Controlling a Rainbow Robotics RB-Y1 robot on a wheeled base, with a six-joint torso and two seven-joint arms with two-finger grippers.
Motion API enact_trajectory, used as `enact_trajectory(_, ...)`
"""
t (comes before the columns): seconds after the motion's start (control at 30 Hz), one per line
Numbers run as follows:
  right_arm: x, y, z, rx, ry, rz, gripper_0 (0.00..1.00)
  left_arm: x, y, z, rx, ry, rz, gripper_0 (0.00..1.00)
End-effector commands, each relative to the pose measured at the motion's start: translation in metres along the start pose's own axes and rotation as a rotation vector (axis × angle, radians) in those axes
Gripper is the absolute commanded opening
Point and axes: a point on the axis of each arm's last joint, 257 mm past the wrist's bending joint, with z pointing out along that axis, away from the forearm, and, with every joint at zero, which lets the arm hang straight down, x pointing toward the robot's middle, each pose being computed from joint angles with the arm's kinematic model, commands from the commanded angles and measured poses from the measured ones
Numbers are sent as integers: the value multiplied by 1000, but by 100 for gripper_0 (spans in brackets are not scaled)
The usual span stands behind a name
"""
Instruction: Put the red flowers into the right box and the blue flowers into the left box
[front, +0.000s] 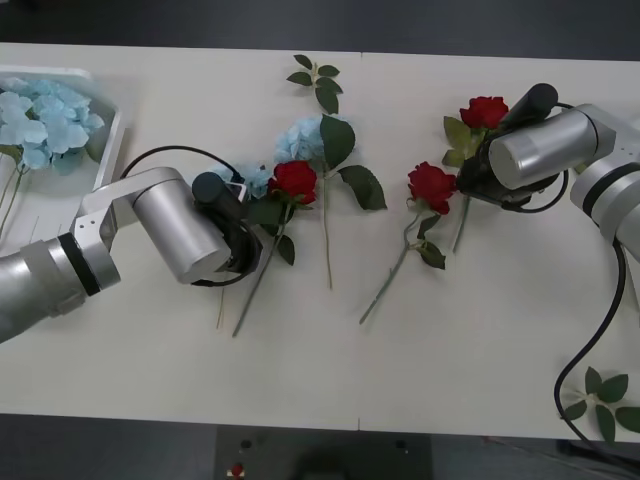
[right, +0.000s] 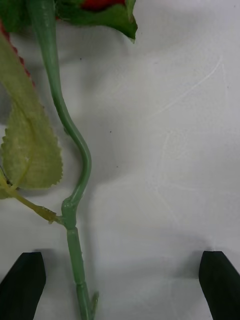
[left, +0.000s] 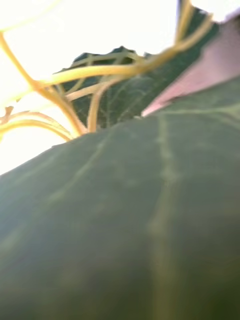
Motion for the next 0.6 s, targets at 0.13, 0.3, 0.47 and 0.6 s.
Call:
enact_trajectory(0.13,1,19,-2,-23,1,-46,0,-24,63,-63,-75,31,43,0)
enact_trajectory(0.3,5,13,0,-2,7,-65,0,-23,78,-95,-49,63,21,0)
enact_trajectory(0.47,3,7,-2,8,12,-61,0,-25,101,-132,-1,89,-6,0)
enact_trajectory(0.6,-15,-10,-23,43,27,-61,0,-28,119,-164,25,100,-26,0)
